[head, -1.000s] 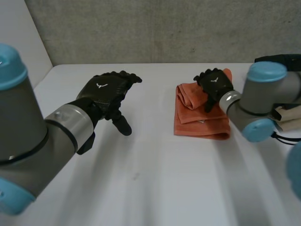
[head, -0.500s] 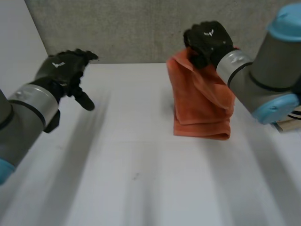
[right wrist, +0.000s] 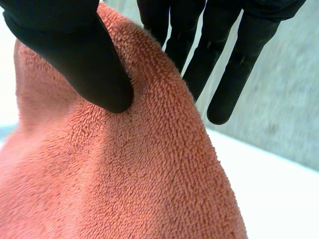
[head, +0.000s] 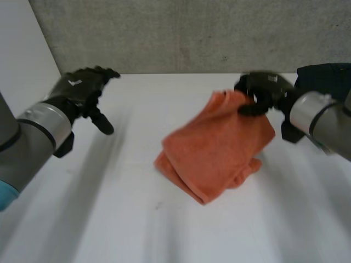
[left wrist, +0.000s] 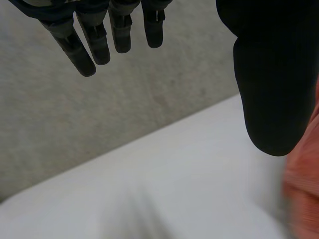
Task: Fold the laundry.
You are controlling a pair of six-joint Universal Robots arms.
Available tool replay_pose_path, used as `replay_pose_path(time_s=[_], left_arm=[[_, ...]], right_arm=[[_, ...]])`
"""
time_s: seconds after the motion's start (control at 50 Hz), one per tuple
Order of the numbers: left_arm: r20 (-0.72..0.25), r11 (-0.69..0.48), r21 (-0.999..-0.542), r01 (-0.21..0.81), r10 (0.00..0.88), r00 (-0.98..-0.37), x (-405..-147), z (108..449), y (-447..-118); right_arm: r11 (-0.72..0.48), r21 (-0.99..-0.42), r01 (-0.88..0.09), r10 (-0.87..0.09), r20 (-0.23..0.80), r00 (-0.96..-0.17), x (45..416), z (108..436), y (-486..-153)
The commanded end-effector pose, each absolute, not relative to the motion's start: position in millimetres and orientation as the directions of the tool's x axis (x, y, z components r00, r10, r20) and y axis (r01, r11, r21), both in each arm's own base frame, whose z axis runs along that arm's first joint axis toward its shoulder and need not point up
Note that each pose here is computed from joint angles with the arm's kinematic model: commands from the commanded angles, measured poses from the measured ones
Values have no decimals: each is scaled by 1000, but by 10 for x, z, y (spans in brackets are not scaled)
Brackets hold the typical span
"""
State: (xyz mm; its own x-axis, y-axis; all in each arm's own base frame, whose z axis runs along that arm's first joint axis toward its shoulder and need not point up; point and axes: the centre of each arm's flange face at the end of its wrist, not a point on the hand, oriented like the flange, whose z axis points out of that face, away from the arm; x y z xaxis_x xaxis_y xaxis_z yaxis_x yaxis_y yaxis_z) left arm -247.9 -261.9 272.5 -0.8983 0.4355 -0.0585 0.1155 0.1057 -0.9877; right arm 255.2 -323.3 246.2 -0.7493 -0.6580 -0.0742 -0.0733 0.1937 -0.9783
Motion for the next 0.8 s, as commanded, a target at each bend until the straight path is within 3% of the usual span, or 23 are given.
replay_pose_path(time_s=[0.02, 0.16, 0.3, 0.46, 0.58, 0.8], left_arm=[[-58, 187, -965, 182, 526, -849, -2678, 2399, -2530], [-102, 190, -948, 254, 577, -810, -2849, 2270, -2475], [-145, 164, -937, 309, 622, -769, -3150, 2287, -2275], [-197, 118, -936, 331, 606, -771, -3566, 2293, -2205], [-248, 106, -919, 379, 592, -767, -3852, 2156, -2318], [-311, 149, -834, 532, 668, -676, -4146, 1731, -2274]], right_arm=[[179, -951, -253, -709, 53, -703, 2425, 2095, -3227], [204, -927, -314, -683, 95, -724, 2400, 2260, -3085], [112, -928, -354, -649, 202, -734, 2408, 2569, -2984], [-83, -860, -503, -648, 430, -629, 2377, 2685, -3057], [-168, -806, -568, -663, 519, -540, 2452, 2492, -3225], [-87, -811, -579, -710, 458, -535, 2518, 1940, -3508]])
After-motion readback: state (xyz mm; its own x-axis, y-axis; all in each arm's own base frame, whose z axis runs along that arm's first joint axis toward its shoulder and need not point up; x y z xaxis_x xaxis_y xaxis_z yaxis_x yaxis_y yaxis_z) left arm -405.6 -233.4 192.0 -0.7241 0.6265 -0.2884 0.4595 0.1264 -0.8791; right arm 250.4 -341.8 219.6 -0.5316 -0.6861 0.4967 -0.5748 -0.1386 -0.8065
